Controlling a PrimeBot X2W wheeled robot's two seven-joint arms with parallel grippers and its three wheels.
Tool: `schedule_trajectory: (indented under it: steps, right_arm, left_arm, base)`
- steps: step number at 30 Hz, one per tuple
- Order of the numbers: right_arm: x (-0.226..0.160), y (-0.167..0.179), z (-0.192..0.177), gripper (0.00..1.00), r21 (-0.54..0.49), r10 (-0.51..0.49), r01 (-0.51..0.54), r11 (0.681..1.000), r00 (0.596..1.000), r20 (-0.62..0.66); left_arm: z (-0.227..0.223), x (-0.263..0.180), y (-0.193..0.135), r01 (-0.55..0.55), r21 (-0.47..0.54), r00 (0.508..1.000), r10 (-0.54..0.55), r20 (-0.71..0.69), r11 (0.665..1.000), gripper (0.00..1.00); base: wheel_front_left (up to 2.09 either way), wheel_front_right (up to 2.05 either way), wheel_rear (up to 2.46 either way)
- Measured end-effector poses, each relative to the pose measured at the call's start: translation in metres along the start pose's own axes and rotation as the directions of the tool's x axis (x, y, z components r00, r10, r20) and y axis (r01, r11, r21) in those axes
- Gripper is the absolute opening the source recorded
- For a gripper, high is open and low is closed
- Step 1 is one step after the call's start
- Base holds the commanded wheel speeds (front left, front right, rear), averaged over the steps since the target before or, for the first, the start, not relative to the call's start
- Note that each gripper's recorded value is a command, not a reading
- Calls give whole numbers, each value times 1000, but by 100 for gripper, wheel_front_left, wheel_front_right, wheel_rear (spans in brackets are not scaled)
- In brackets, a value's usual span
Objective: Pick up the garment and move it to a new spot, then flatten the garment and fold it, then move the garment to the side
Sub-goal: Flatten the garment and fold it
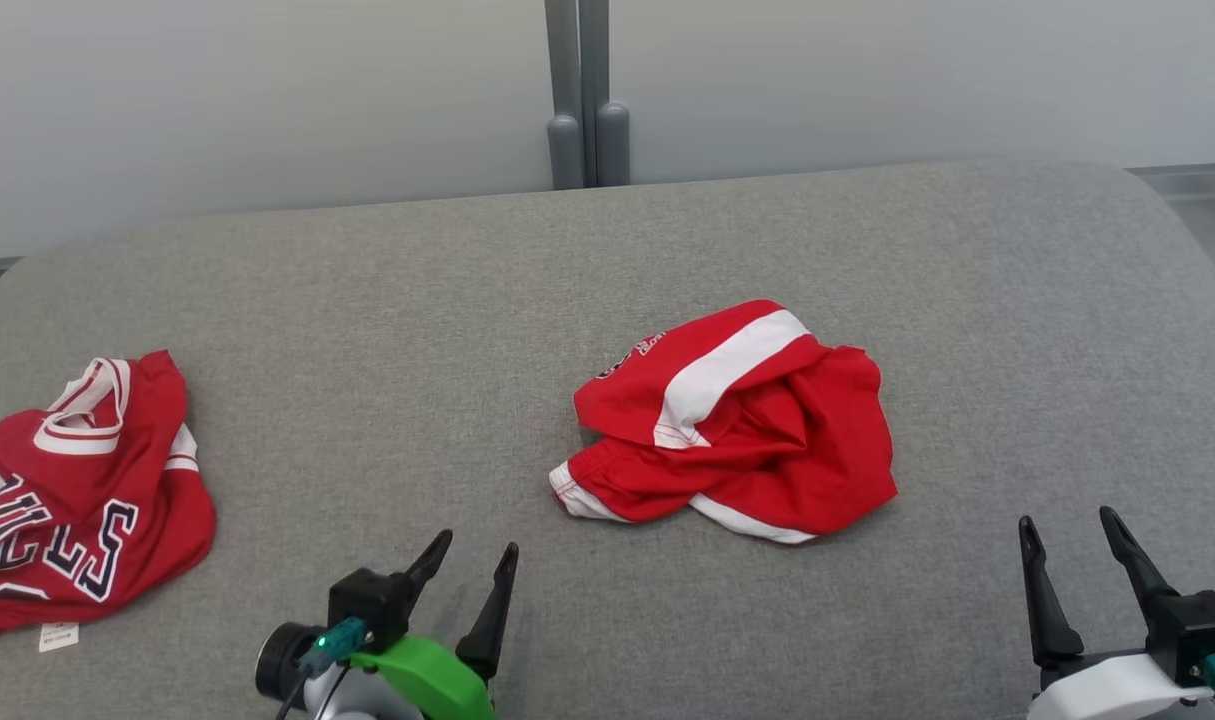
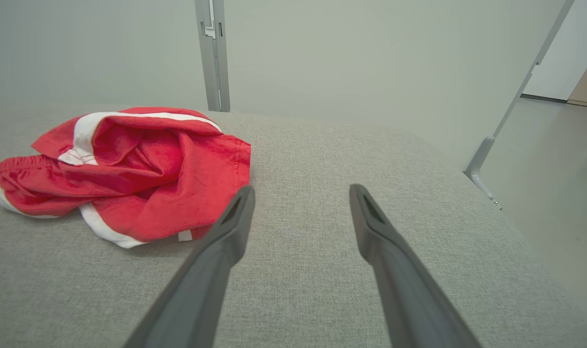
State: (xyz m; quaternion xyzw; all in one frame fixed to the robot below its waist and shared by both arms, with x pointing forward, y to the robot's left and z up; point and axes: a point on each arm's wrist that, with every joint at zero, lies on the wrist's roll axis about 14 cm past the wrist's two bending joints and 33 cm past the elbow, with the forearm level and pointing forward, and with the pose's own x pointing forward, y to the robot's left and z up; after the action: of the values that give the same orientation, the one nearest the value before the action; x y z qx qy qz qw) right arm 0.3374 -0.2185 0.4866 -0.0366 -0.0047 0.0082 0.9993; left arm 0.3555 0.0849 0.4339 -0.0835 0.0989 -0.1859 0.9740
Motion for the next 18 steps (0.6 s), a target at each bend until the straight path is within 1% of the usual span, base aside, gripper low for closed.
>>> schedule_trajectory:
  steps: [4,6,7,9,12,14,18]
  right_arm:
    - [1,0,2,100,6,-5,5,1000,1000,7]
    - [2,0,4,100,13,-11,11,1000,1000,12]
    - [2,-1,3,100,19,-17,17,1000,1000,12]
    - [2,-4,3,100,24,-32,31,999,999,10]
    - [0,-11,1,100,28,-59,59,998,998,3]
    - [-4,-17,-2,100,29,-81,81,996,997,-8]
    - [-13,-27,-8,100,36,-121,122,992,992,-28]
  left_arm:
    - [-2,26,-24,117,41,991,-114,-68,992,100]
    - [-4,37,-35,163,36,982,-158,-106,986,100]
    - [-4,43,-40,177,16,978,-174,-119,984,100]
    - [-6,53,-48,219,29,965,-212,-156,975,100]
    - [-5,67,-49,250,49,952,-237,-192,967,100]
    - [-9,73,-52,264,34,942,-250,-225,964,100]
    - [-28,75,-57,316,42,901,-286,-326,948,100]
  base:
    - [0,0,0]
    - [0,0,0]
    - [0,0,0]
    - [0,0,0]
    - [0,0,0]
    - [0,0,0]
    - [0,0,0]
